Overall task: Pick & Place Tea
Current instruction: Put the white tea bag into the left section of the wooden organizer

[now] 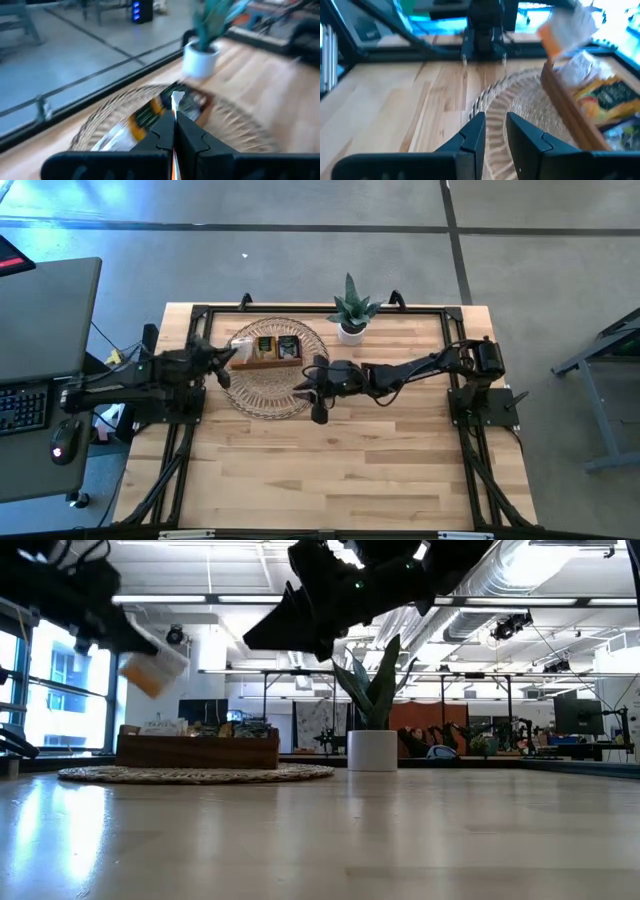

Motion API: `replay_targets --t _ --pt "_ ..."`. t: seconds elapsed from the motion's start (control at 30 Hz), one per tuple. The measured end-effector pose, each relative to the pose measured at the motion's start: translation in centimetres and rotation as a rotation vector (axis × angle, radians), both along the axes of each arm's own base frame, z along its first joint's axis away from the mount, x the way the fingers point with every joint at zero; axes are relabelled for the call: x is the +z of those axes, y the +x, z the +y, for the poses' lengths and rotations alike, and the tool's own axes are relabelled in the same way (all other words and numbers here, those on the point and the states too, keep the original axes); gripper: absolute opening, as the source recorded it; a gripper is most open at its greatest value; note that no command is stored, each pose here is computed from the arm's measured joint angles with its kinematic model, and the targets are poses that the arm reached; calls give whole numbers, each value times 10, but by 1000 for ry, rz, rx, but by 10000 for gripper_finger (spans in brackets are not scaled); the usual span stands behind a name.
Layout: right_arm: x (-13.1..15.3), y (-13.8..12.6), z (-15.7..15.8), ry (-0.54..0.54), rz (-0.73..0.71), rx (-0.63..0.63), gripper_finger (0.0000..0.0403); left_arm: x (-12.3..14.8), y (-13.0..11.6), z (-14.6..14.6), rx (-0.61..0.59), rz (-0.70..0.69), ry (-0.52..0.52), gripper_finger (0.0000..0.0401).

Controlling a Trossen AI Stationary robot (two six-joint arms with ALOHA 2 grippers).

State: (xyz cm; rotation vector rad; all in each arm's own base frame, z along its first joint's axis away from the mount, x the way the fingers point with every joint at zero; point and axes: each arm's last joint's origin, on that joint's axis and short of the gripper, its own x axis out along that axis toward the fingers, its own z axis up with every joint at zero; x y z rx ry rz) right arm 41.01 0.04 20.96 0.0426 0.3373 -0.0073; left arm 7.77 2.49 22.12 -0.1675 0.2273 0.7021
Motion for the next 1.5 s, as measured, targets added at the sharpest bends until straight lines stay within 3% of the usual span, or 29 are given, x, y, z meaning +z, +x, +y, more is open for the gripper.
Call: replay_targets --t 0.2,0.33,1.07,1.5 --pt "4 1 -9 -1 -39 -17 74 -36 7 4 123 83 -7 0" --pt "4 1 -14 0 -40 -30 74 -44 11 5 146 44 7 0" --pt "9 2 -16 -9 -99 25 74 -50 18 7 179 163 105 1" --pt "9 2 -16 -2 -100 24 74 -54 22 11 341 258 182 82"
